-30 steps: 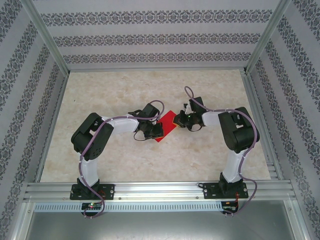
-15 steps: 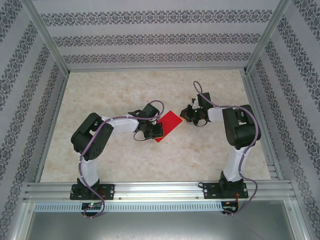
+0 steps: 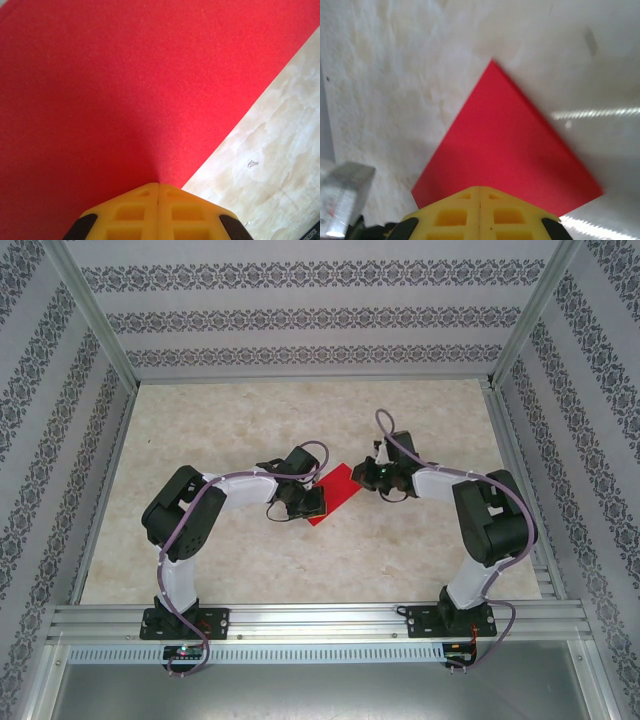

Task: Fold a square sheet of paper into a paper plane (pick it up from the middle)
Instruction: First fold in half a square sheet of paper at the center of the table.

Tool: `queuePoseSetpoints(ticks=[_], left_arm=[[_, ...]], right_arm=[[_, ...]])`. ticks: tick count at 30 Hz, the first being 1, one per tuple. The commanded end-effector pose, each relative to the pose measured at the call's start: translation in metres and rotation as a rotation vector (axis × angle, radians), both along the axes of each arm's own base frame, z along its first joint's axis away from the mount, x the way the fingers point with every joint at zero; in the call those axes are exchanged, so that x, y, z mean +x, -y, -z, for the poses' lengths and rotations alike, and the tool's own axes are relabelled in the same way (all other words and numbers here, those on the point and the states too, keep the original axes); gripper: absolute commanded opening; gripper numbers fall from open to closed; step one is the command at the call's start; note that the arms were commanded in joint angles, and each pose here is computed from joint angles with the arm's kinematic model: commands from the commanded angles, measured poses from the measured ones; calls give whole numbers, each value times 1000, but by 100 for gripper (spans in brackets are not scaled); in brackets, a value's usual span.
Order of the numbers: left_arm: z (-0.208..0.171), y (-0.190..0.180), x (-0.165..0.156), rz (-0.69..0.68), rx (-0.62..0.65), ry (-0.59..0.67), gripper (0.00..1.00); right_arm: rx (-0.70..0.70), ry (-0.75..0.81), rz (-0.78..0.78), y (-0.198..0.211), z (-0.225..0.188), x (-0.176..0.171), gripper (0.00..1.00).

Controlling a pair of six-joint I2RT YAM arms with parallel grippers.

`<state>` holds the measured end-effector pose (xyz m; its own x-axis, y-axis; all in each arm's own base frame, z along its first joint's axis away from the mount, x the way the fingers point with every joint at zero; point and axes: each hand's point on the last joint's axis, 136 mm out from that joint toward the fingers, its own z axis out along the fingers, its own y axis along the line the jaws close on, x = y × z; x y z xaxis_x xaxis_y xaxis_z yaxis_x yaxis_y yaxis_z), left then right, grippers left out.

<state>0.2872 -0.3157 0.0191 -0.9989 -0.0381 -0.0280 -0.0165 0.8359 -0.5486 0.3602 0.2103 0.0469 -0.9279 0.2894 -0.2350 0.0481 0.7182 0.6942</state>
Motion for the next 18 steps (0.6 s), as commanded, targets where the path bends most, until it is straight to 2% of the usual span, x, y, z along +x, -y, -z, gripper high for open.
queuePoseSetpoints(ticks=[1, 5, 12, 18], left_arm=[[13, -13, -15, 27, 80, -57, 0], [2, -4, -8, 43, 40, -26, 0], [-36, 26, 17, 95, -130, 96, 3], [-26, 39, 33, 114, -154, 139, 3]], right_arm=[[-7, -41, -12, -10, 19, -7, 0], [-11, -88, -33, -17, 37, -12, 0], [-70, -136, -35, -8, 56, -20, 0], [-78, -153, -38, -7, 62, -23, 0]])
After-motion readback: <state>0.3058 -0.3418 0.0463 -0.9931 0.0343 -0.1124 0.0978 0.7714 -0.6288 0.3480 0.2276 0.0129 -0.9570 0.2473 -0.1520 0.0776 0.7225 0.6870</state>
